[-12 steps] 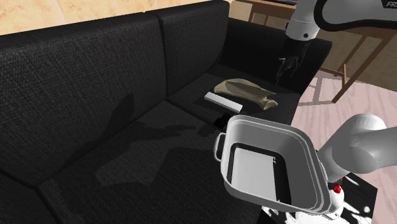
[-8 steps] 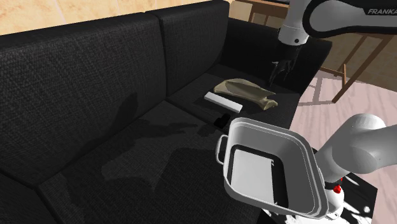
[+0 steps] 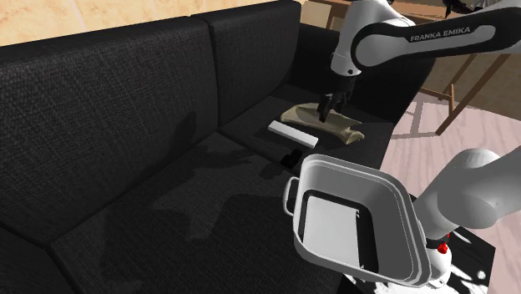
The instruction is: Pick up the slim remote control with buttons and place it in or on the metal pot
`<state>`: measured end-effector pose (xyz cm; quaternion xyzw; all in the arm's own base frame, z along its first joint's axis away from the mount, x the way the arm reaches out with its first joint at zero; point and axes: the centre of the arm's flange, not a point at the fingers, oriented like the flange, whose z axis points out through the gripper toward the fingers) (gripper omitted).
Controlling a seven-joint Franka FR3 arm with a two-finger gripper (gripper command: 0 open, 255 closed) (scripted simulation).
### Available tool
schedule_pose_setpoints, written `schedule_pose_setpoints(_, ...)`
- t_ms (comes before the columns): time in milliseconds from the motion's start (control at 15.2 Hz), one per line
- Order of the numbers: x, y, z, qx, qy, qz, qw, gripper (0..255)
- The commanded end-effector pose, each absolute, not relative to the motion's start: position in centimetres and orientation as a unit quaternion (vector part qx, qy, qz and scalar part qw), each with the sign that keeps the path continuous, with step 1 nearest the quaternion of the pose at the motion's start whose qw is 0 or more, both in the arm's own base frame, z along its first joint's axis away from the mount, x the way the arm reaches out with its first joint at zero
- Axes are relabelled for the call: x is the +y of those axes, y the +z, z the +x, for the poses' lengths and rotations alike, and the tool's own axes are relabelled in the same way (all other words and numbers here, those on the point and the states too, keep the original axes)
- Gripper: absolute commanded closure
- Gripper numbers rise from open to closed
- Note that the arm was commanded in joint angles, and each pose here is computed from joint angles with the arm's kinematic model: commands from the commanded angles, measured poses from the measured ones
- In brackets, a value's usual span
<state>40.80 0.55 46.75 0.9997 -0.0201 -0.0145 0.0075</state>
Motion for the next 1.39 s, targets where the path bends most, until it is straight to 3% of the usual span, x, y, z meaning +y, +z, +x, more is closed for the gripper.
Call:
schedule_pose_setpoints(0, 0.6, 45.2, 42.7, -0.008, -0.010, 1.000, 0.005, 0)
schedule_pose_setpoints(660, 3.0, 36.9, 52.1, 0.054, 0.004, 0.998, -0.006, 0)
schedule_pose_setpoints(1320, 3.2, 32.6, 52.4, 0.056, 0.005, 0.998, -0.006, 0)
